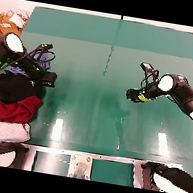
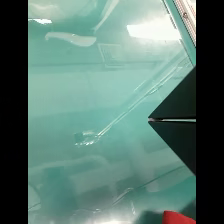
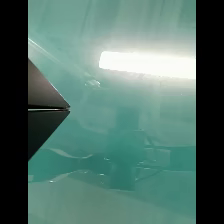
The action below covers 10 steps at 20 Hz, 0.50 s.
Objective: Fold the shirts.
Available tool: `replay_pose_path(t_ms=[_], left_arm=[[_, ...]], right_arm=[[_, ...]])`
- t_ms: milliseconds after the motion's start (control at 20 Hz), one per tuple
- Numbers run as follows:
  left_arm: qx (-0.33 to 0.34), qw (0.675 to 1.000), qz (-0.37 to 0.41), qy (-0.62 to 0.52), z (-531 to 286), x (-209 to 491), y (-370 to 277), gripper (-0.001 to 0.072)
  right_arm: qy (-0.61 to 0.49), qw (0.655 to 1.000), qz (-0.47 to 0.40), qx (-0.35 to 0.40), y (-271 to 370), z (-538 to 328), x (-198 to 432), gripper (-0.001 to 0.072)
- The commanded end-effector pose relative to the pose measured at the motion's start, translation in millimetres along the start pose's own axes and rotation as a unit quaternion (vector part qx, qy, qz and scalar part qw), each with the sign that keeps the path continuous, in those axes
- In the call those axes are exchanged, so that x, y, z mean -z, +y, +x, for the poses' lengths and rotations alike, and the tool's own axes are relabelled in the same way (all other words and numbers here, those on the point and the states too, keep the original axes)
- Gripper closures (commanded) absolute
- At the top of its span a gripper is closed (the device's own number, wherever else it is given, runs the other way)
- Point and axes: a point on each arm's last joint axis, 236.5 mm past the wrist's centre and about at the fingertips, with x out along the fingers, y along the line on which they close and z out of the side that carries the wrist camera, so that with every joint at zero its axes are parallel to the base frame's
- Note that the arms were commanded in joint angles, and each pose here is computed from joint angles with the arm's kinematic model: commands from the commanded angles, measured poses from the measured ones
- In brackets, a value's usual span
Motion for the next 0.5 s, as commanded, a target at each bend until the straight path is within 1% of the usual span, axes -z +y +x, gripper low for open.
replay_pose_path(t_ms=[0,450], left_arm=[[0.0,1.0,0.0,0.001,0.4,0.0,0.3,0.0678],[0.0,1.0,-0.001,-0.008,0.4,-4.0,0.2,0.0678]], right_arm=[[0.002,1.0,0.0,0.0,0.0,1.2,0.9,0.0695],[0.003,1.0,0.0,0.0,-0.2,2.1,1.3,0.0695]])
